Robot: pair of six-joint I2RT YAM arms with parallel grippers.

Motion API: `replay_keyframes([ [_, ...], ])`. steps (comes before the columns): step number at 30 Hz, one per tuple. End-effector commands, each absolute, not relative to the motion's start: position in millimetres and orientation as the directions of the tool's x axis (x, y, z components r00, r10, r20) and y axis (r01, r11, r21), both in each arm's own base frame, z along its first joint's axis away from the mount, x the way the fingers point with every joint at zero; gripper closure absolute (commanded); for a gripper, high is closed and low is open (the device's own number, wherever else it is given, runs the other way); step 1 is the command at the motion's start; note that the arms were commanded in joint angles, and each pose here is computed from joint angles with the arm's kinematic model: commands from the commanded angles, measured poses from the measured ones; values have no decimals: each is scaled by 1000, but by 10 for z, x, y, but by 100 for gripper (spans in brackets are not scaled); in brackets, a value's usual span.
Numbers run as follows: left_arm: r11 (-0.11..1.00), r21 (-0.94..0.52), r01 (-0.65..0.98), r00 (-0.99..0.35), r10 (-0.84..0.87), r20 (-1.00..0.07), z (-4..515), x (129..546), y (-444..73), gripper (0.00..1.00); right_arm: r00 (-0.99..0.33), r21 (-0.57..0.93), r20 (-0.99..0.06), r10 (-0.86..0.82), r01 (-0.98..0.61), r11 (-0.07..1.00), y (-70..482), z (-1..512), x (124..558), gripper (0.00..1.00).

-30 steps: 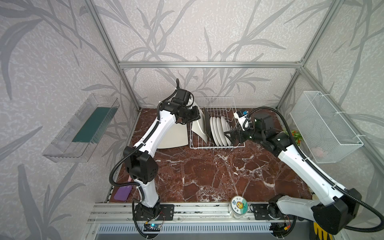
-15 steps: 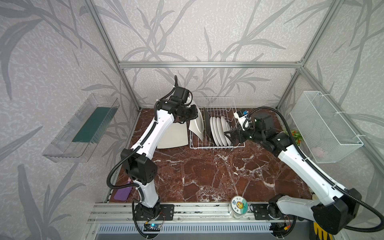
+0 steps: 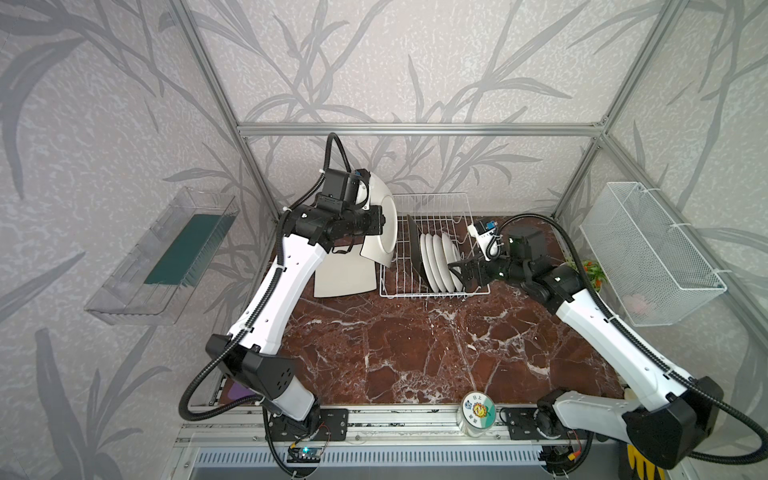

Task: Unload the plates from the dish rack
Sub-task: 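Lift the square white plate upward out of the rack with the left gripper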

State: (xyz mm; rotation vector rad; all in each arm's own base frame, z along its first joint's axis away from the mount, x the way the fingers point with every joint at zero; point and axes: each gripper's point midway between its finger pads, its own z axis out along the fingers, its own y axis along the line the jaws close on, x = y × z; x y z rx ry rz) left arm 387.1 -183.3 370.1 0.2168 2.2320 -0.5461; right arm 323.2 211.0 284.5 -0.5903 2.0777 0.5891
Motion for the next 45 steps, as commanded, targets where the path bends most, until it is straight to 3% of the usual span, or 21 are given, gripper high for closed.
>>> replay_keyframes([
  [1,867,-192,459,-398,7,-917,4376,3900,-1848,100,-513,203,-843,-163,-583,786,2113,2954,3251,1],
  [12,857,60,512,-155,161,-975,4519,3780,-1772,100,-603,246,-793,-87,-446,861,1983,2973,3372,1],
  [23,764,340,548,89,351,-932,4490,3484,-1803,100,-665,475,-739,108,-401,783,2189,3237,3472,1],
  [35,678,525,514,253,465,-848,4504,3500,-1952,100,-687,684,-638,347,-300,665,2202,3541,3665,1],
  [45,581,653,487,343,560,-754,4379,3437,-2067,100,-718,803,-539,440,-280,527,2253,3775,3804,1],
])
